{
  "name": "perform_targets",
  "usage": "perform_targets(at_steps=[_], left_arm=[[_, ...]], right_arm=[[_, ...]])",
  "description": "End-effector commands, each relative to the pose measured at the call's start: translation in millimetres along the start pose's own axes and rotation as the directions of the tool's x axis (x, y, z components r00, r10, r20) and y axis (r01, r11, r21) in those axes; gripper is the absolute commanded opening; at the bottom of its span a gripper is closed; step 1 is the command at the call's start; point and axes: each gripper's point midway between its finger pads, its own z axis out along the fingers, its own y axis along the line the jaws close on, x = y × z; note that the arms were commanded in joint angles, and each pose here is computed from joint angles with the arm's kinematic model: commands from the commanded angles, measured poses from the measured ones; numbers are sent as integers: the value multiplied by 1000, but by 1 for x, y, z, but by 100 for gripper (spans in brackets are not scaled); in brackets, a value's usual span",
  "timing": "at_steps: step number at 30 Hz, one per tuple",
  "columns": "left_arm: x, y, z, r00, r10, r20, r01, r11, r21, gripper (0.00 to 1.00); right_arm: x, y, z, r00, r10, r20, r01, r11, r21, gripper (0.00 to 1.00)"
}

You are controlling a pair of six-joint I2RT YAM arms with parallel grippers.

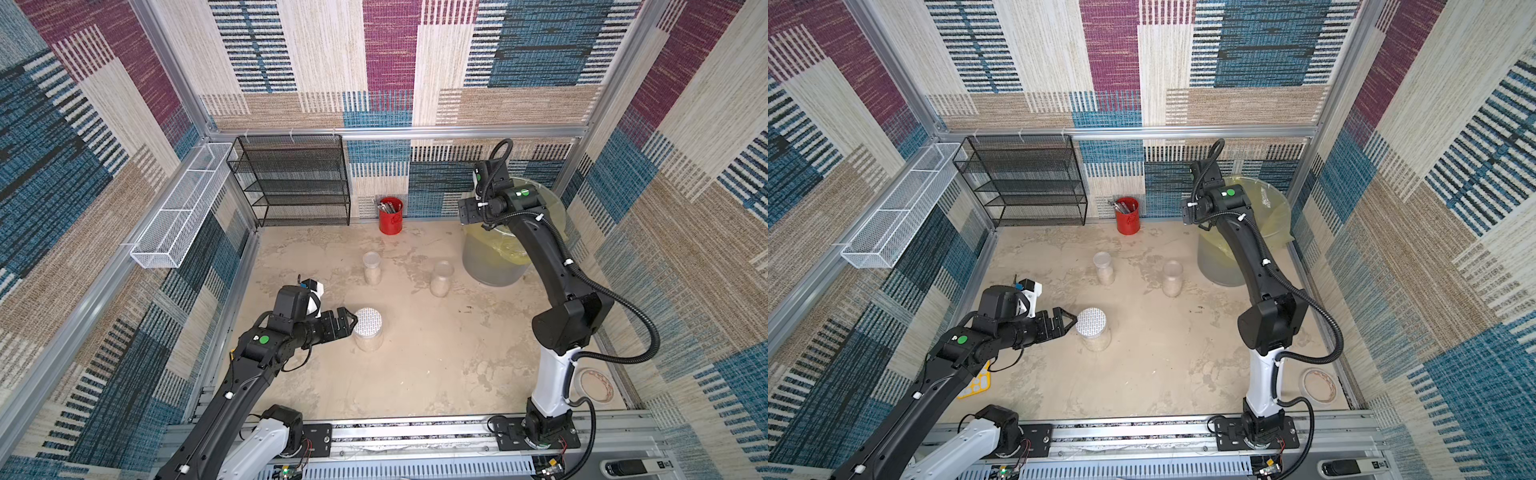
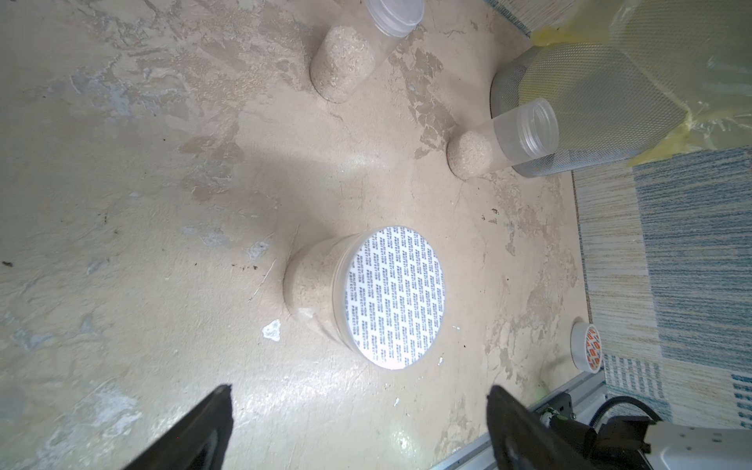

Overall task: Empty moldy rice from jars
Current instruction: Move the trash bin to the center of the board.

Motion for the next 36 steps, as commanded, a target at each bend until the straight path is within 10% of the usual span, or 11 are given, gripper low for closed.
perform_targets(at_steps=[1,36], left_arm=[[4,2,0,1000,12,-11,-12,1000,-6,100],[7,5,7,1000,0,-25,-1,1000,-7,99]], right_arm=[[10,8,7,999,-24,-39,22,999,-46,90],[41,8,-29,996,3,-87,-14,992,-126,11]])
